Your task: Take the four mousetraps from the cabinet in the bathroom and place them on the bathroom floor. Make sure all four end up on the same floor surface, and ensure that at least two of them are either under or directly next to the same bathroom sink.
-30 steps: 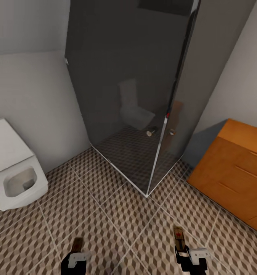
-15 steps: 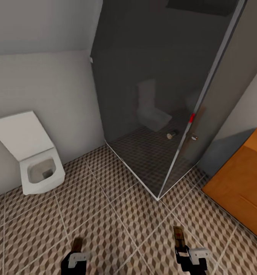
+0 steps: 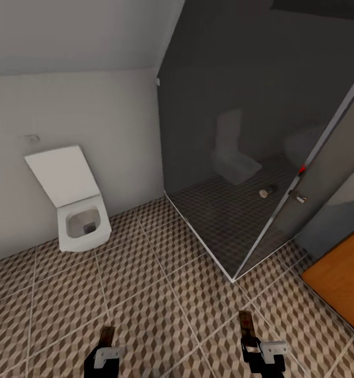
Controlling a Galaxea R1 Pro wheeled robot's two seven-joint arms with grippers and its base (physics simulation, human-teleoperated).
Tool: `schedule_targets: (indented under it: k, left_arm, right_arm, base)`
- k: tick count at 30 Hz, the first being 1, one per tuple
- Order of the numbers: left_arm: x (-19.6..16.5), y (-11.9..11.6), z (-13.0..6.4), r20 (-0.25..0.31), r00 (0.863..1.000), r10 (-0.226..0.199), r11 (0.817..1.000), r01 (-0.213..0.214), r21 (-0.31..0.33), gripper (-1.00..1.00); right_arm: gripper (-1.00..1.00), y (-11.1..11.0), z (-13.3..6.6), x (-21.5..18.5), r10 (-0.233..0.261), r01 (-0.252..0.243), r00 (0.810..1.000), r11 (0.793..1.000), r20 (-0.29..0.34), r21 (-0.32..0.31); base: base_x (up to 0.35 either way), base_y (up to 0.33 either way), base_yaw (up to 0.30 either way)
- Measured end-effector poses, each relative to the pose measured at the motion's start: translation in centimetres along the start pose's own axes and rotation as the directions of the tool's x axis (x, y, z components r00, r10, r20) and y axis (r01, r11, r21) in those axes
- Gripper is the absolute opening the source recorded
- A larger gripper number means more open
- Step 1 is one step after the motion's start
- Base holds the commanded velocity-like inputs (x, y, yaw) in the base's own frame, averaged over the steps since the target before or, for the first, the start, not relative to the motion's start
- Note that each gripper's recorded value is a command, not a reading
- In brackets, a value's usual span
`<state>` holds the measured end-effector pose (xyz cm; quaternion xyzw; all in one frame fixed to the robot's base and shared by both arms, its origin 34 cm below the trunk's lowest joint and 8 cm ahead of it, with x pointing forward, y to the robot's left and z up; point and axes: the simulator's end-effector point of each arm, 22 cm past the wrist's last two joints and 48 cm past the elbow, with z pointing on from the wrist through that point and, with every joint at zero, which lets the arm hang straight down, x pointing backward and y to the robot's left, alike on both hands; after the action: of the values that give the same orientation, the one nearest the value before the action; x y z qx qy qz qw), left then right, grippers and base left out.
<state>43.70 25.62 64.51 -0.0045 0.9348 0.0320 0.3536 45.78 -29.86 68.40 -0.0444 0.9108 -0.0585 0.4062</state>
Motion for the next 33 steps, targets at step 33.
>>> schedule_targets:
  k: [33]
  left_arm:
    - [0.00,-0.27,-0.02,0.000,1.000,-0.002,1.000,0.002,0.003,-1.00]
  right_arm:
    - [-1.00,0.03,-0.01,0.02,0.000,0.000,1.000,1.000,0.000,-0.001]
  base:
    - [0.000,0.000,0.289]
